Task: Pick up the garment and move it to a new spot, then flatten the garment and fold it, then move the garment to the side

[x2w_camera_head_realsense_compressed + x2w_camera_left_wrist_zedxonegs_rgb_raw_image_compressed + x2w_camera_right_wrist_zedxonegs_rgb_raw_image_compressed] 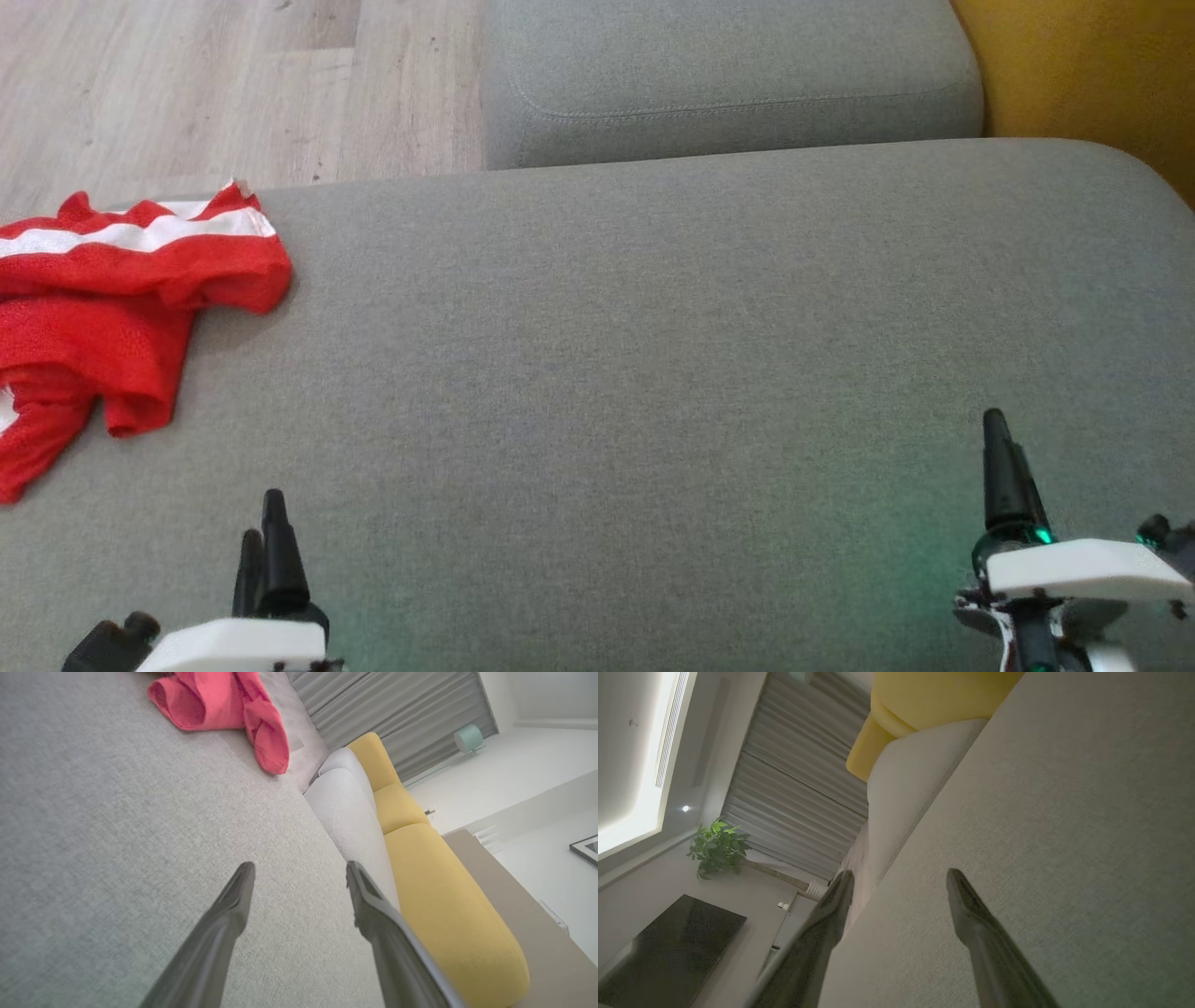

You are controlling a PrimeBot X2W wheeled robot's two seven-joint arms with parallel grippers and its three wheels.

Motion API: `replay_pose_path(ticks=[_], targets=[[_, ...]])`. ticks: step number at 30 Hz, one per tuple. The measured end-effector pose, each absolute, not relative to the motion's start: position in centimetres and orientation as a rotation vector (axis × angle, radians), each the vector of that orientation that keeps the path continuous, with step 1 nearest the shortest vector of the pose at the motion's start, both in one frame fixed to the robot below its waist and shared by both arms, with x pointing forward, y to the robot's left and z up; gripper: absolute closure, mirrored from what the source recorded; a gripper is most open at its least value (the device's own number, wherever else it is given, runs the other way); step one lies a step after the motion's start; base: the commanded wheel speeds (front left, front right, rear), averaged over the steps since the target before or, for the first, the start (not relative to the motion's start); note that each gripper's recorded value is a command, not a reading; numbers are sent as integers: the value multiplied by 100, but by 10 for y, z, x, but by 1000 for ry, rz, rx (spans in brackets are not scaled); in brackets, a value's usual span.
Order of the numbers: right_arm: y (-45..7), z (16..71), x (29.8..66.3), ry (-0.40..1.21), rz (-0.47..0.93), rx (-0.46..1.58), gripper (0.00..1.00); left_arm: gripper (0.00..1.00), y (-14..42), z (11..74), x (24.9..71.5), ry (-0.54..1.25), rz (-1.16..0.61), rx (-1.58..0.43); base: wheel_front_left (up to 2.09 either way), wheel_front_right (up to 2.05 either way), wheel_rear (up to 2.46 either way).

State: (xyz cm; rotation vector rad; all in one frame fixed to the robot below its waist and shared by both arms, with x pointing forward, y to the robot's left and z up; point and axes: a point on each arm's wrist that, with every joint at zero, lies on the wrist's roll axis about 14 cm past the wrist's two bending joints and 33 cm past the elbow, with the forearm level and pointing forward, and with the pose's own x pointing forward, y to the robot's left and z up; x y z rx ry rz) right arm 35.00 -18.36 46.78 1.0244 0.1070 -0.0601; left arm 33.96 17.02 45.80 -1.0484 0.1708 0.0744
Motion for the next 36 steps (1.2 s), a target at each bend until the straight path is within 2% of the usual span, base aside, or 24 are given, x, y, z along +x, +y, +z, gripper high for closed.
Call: replay_pose_path(ticks=[36], targets=[[-141,477,348,88,115,485,0,0,165,456,325,150,9,-529,0,0,0]])
